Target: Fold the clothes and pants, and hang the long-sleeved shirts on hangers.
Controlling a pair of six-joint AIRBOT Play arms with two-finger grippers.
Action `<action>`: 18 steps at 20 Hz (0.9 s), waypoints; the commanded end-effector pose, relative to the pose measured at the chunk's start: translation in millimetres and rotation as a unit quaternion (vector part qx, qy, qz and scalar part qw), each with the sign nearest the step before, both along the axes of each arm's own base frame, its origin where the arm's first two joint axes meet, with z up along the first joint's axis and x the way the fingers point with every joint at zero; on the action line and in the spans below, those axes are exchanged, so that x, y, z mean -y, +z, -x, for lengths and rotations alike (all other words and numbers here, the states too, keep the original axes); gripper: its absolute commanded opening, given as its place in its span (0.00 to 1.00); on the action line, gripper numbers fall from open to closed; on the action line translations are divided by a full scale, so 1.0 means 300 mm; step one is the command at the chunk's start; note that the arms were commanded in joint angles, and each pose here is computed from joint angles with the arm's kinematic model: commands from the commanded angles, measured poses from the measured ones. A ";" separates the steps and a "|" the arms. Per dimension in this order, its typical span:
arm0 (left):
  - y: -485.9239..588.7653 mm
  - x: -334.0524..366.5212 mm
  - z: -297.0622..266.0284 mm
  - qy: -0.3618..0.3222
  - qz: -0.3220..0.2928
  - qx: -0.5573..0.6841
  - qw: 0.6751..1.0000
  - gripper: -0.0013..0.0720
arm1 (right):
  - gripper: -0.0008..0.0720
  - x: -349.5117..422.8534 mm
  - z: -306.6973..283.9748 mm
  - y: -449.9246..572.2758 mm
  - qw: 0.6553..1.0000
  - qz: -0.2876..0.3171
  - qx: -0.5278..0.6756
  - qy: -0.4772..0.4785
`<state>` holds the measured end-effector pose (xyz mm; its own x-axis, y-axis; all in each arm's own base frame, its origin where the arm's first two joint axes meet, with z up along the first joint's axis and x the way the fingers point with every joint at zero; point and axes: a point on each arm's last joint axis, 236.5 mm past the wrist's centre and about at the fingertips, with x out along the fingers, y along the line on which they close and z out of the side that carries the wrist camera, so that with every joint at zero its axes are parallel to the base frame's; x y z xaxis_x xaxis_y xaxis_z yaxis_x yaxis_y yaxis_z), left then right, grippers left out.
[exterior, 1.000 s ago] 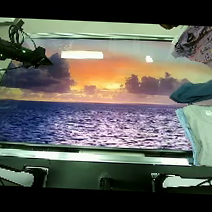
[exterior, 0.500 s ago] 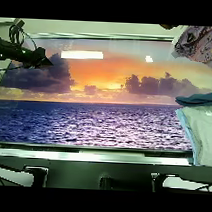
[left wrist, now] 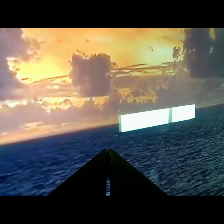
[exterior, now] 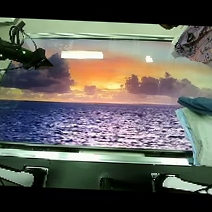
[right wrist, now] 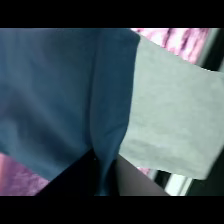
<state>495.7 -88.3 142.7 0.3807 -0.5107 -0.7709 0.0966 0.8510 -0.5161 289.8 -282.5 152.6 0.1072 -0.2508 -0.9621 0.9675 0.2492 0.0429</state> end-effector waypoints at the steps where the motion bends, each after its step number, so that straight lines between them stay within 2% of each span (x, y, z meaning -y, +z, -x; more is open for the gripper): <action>1: 0.001 0.001 0.002 -0.001 0.000 0.000 1.000 0.04 | 0.05 0.014 0.130 -0.072 0.997 0.010 -0.080 -0.012; 9: 0.000 0.001 0.003 -0.001 0.000 -0.001 1.000 0.04 | 0.05 -0.039 0.354 -0.308 0.983 0.013 -0.182 -0.026; 18: 0.000 0.001 0.003 -0.001 0.000 -0.001 1.000 0.04 | 0.06 -0.058 0.460 -0.422 0.968 0.005 -0.251 -0.020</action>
